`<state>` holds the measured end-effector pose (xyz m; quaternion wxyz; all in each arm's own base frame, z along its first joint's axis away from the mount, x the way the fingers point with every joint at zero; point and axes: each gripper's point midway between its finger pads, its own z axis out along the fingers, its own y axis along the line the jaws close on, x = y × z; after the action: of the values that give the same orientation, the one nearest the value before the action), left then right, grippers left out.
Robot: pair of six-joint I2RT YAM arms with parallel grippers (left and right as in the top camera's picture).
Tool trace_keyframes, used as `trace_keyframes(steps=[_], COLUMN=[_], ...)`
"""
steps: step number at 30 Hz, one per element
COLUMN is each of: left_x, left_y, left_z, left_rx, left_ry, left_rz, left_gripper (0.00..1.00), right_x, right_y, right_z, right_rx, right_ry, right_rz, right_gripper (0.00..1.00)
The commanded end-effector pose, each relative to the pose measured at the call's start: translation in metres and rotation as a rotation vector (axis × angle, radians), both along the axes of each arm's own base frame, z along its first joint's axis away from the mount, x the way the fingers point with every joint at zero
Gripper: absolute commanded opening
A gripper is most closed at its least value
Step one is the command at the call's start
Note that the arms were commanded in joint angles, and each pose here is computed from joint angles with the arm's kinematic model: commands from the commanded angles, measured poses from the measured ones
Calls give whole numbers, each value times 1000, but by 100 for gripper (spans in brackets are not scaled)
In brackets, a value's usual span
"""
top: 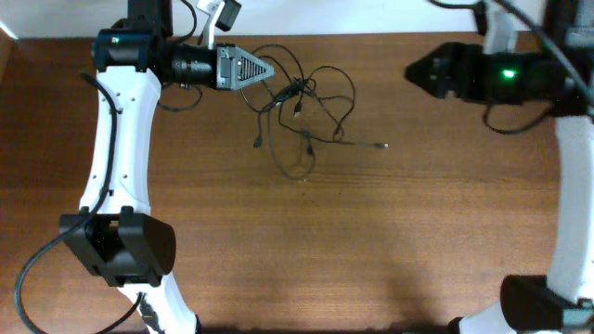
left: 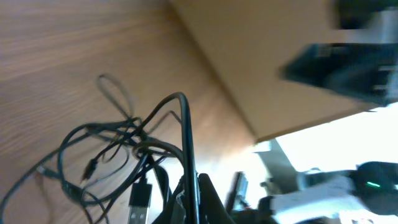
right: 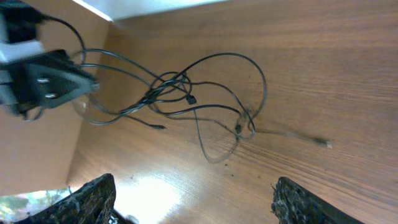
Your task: Untangle cables
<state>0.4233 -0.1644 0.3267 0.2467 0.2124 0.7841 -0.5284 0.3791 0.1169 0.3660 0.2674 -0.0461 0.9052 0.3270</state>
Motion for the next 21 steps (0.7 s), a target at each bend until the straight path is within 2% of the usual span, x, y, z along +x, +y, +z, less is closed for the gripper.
trace_keyframes(steps=[1,6,10,15,21], left_x=[-20,-31,-39,-38,-37], left_y=[-14,-34,-47,-47,-47], left_z=[33,37,43,43,44], left_rx=[-194,-221,-247,-246,-246], left_ry=[-18,13,-2,-6,-24], left_rz=[-120,-177,-225,-226,-228], left_gripper=[0,0,0,0,0], right_x=[16,45,61,61,42], right_y=[28,60,86,101,118], right_z=[-19,-38,-66,-86,-106], right_rx=[-60,-97,-87,-102,-133], right_ry=[28,19,73,118,204], right_rz=[-11,-67,-61,-32,16], right_gripper=[82,82,79,75,68])
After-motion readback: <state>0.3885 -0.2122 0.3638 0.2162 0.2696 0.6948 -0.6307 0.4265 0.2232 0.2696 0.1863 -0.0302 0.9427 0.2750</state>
